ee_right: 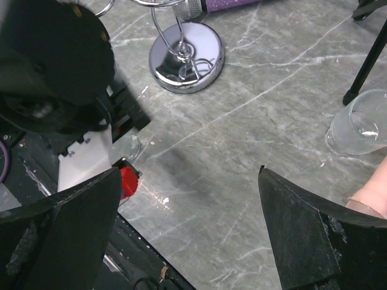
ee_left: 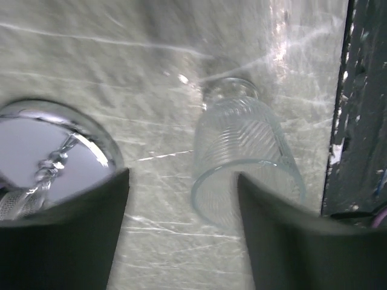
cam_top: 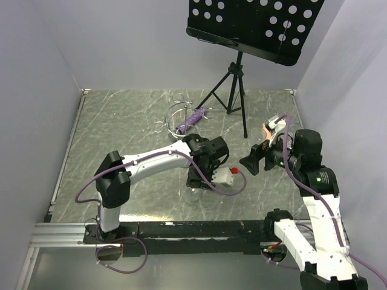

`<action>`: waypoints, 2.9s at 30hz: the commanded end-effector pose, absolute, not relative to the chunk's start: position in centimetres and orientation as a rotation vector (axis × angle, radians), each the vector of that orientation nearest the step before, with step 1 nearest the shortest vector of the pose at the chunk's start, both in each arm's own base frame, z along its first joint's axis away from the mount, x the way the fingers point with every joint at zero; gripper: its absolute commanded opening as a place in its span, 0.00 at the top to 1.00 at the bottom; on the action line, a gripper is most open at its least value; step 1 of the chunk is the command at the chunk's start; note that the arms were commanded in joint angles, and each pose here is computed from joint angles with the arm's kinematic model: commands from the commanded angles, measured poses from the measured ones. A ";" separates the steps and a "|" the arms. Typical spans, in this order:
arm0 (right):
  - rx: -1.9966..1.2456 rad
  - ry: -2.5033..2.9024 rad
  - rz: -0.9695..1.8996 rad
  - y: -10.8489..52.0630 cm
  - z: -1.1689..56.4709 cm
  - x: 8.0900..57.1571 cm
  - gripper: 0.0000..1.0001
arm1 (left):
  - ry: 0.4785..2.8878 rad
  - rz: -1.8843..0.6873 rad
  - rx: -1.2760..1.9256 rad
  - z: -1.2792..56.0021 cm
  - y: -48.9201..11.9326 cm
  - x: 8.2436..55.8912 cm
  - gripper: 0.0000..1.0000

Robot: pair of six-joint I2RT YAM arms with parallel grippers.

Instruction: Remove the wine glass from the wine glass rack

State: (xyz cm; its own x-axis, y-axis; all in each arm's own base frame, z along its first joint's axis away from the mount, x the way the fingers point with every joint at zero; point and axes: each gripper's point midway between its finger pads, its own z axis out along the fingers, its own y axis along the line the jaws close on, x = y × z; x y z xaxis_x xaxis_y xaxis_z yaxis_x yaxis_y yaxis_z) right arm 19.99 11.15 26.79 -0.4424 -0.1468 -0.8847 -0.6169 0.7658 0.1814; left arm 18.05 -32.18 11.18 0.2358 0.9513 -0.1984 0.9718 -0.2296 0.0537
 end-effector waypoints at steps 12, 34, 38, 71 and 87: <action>-0.866 1.872 0.577 11.9 28.9 19.8 0.00 | 1.673 -0.469 1.828 30.6 -30.3 19.9 0.00; -2.080 1.517 0.617 28.3 18.4 16.3 0.00 | 1.767 -0.210 0.300 39.9 -6.5 26.4 0.00; -2.173 1.531 0.648 29.6 16.7 16.5 0.00 | 1.778 -0.135 0.249 38.9 -4.6 25.5 0.00; -2.235 1.513 0.542 31.4 13.1 16.7 0.42 | 1.791 -0.142 0.268 38.6 -4.6 26.1 0.00; -1.662 2.060 0.396 17.0 14.6 24.0 0.47 | 1.786 -0.157 0.310 39.5 -5.3 28.6 0.00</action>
State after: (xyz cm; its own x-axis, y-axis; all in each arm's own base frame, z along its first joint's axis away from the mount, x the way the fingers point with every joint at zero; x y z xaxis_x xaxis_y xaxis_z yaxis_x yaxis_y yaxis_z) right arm 22.51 19.78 13.64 -0.0703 -0.8585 -0.5080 -0.9937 0.1050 -0.0398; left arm 27.82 -4.81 36.78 -0.2870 0.1344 -0.9485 0.2727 0.9606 0.0536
